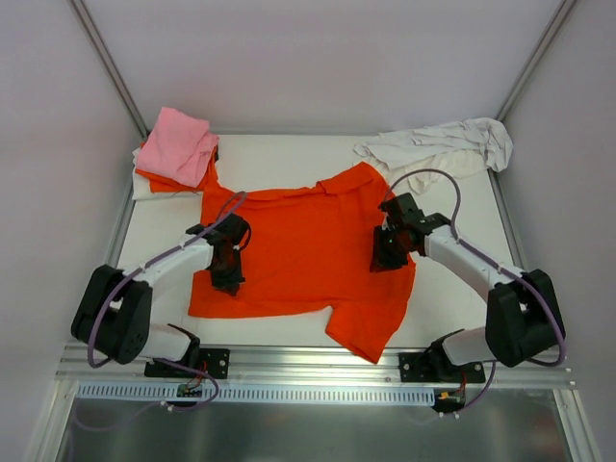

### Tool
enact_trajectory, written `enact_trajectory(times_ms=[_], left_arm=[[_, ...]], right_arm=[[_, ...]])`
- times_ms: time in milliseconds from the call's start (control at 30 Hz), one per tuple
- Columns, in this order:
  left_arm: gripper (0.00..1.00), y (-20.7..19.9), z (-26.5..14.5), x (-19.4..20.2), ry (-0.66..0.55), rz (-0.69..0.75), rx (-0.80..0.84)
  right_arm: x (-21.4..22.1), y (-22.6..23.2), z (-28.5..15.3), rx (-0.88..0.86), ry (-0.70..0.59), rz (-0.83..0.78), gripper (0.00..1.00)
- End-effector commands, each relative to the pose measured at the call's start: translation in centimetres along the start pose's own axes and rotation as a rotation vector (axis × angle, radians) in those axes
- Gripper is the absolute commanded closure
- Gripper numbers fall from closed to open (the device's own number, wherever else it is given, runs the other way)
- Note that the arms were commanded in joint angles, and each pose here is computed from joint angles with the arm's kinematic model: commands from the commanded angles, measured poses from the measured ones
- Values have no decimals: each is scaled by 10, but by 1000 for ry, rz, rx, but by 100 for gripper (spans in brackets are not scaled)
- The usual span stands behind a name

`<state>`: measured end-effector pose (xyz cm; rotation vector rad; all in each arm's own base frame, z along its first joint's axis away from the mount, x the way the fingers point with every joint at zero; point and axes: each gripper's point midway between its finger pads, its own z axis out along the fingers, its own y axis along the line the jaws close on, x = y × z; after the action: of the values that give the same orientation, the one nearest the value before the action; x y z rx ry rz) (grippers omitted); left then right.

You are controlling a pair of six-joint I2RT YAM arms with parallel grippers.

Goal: Fold and stack the t-shirts
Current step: Flatten out the tshirt, then grap the side of the flattened tshirt furthest away from the robot with both arms

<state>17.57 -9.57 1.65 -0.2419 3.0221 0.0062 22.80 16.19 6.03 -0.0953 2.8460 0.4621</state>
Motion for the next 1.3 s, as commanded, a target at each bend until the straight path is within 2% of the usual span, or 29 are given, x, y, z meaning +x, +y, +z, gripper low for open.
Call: enact_trajectory(times_ms=[0,33,67,100,133,167,200,233,300,333,367,433,467,500,533,567,600,700,733,833,1000,1267], left_arm=[[100,-10,-42,-23,-176,-5,86],[100,-15,-56,-35,-243,-4,121],[100,-22,-71,-50,-326,-3,165],[95,-30,-103,-68,-443,13,226],[88,-33,-119,-78,-506,21,253],[79,-35,-134,-88,-570,30,273],[65,-42,-163,-105,-679,64,315],[56,-44,-175,-112,-721,79,326],[39,-45,-200,-130,-809,111,314],[34,-46,-204,-134,-826,125,311],[31,-45,-208,-138,-841,131,302],[28,-51,-216,-147,-868,152,307],[27,-52,-217,-148,-871,160,312],[25,-54,-217,-149,-871,163,320],[23,-57,-220,-151,-883,164,330],[21,-59,-218,-150,-882,173,341],[20,-60,-218,-150,-886,175,345],[13,-63,-217,-151,-891,195,357],[12,-63,-216,-150,-888,202,362],[10,-63,-213,-147,-877,208,362],[10,-59,-209,-147,-862,199,334],[9,-64,-201,-156,-812,219,299]], right_arm=[[-36,12,-41,-4,-151,-27,72],[-44,15,-50,-5,-186,-33,51],[-50,17,-61,-5,-215,-43,40],[-58,20,-70,-4,-242,-52,26],[-78,29,-90,-10,-308,-74,15],[-84,31,-96,-5,-313,-84,5],[-94,34,-104,0,-333,-95,1],[-116,46,-127,-15,-401,-110,0],[-134,52,-127,-1,-392,-141,1],[-153,63,-145,-15,-438,-154,0],[-162,67,-147,-16,-438,-165,1],[-181,75,-123,-15,-376,-162,1],[-198,87,-135,-39,-405,-166,1],[-208,90,-111,-38,-356,-155,2],[-212,95,-105,-51,-334,-153,2],[-230,108,-117,-80,-380,-161,2],[-236,109,-92,-73,-336,-162,2],[-258,114,-81,-83,-352,-177,2],[-262,107,-62,-72,-325,-164,2],[-278,88,-45,-65,-313,-117,4],[-298,52,-41,-63,-342,-39,5],[-305,21,-28,-97,-328,27,7]])
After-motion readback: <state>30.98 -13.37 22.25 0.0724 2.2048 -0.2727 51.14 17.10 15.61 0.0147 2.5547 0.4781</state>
